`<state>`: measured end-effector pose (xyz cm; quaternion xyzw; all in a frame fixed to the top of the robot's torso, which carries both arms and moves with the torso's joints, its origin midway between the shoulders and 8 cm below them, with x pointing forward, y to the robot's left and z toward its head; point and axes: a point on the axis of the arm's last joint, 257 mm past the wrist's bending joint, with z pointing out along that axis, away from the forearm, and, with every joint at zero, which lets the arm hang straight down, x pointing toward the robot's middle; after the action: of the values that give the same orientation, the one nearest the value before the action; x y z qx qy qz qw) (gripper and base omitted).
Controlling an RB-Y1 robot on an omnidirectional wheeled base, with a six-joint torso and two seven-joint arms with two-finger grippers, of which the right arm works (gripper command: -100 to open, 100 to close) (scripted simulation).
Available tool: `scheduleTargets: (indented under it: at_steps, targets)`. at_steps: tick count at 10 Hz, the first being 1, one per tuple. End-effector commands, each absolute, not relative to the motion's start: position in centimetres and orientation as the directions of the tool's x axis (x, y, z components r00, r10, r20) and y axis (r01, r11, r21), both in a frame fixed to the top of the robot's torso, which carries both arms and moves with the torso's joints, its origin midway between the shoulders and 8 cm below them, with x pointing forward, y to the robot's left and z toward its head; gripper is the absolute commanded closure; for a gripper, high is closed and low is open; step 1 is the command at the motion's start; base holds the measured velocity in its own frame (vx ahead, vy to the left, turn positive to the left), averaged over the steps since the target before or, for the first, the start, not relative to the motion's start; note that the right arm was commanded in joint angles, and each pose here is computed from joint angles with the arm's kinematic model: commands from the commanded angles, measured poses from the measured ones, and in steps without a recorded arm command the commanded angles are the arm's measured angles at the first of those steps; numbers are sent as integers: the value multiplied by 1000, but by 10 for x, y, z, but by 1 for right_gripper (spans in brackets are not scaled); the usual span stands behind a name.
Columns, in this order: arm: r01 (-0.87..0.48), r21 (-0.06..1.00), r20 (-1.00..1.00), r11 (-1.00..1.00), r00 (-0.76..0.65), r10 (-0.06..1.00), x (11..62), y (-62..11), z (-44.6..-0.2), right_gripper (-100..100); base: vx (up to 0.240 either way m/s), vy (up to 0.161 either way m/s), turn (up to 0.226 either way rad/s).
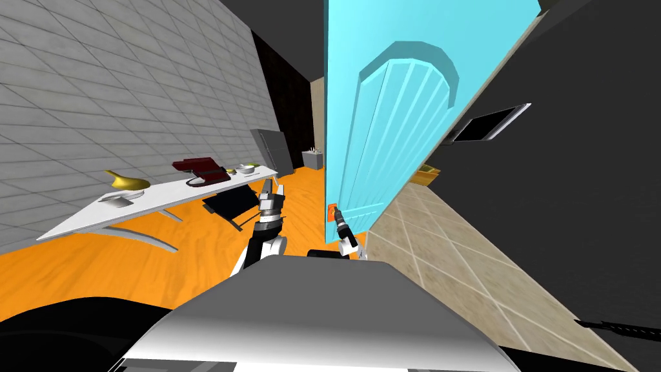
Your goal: Push the door open
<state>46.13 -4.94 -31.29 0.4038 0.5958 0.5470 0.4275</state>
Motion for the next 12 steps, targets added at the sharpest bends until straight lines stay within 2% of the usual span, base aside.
scheduleTargets:
  at_steps: [1,3,4,8,12]
  targets:
    - [5,997,-73,77,-275,959,467,-66,-309,100,185,102,-135]
    - [4,998,-62,65,-253,965,470,-73,-306,100,215,102,-111]
    - [7,996,-86,92,-289,954,455,-63,-314,-100,-27,19,-123]
    - [6,997,-70,77,-331,941,428,-33,-314,-100,-207,-82,-88]
    - [1,1000,-4,5,-350,937,412,8,-298,-100,-157,-34,-67]
